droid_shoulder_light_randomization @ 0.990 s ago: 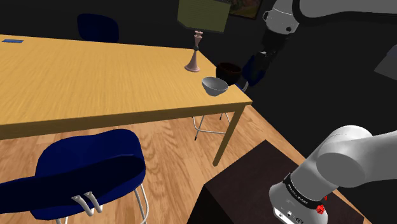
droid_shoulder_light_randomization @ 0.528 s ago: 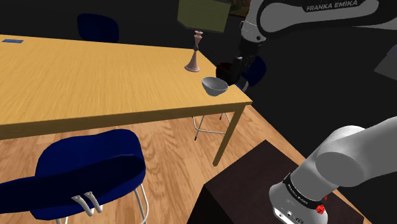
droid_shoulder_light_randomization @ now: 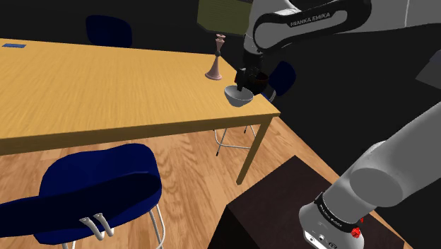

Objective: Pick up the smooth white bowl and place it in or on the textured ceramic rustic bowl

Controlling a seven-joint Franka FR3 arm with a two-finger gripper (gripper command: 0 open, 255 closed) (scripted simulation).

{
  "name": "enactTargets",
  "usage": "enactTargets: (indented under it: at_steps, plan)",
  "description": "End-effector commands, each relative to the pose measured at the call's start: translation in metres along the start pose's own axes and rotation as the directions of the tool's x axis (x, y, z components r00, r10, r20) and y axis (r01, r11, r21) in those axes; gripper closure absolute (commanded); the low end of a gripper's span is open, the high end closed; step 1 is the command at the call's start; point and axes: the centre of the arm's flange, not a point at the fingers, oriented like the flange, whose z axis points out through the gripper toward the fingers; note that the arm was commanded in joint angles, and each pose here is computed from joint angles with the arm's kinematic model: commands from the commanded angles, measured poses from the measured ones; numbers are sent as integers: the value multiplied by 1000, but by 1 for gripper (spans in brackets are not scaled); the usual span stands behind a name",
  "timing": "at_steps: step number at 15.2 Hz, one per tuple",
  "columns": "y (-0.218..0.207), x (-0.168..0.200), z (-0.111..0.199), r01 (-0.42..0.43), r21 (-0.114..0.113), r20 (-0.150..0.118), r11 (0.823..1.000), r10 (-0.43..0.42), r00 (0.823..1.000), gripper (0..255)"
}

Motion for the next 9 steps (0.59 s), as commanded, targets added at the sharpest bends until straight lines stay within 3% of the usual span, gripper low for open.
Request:
enactTargets:
  at_steps: [1,6,9]
  plan:
    - [1,21,17,1,-5,-1,1000,-1,1000,0]
    - [4,75,55,5,-16,-1,1000,-5,1000,0]
    - [4,75,71,5,-16,-1,1000,-5,1000,0]
